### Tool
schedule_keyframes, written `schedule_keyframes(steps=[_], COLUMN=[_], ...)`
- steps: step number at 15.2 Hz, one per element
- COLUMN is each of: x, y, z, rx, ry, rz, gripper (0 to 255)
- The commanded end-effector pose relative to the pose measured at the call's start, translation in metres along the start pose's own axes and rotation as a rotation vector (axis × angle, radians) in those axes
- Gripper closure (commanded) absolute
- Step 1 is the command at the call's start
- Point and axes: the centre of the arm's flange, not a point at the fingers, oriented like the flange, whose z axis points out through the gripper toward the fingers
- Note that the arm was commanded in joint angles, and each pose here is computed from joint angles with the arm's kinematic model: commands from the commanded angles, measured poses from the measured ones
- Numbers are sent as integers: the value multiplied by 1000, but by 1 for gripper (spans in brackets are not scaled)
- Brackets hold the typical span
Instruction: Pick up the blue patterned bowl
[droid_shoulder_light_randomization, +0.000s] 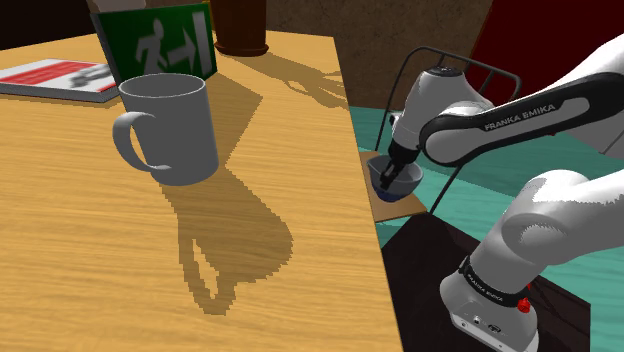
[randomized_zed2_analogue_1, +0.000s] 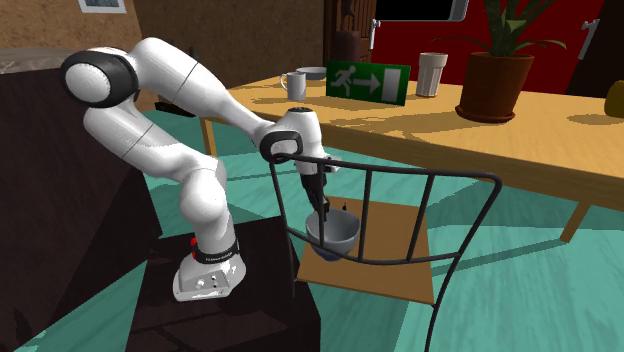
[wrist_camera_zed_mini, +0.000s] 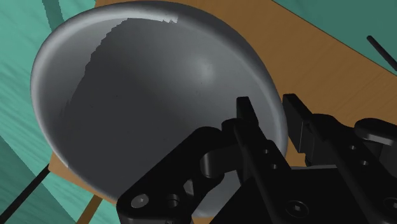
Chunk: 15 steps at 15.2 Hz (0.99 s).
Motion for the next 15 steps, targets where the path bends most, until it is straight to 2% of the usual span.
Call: schedule_keyframes(steps=[1, 13, 15], x=[1, 10, 10], y=[1, 9, 10], z=[-10, -72, -73], rx=[0, 0, 0], ry=[0, 0, 0], rz=[0, 0, 0], gripper=[255, 255, 255])
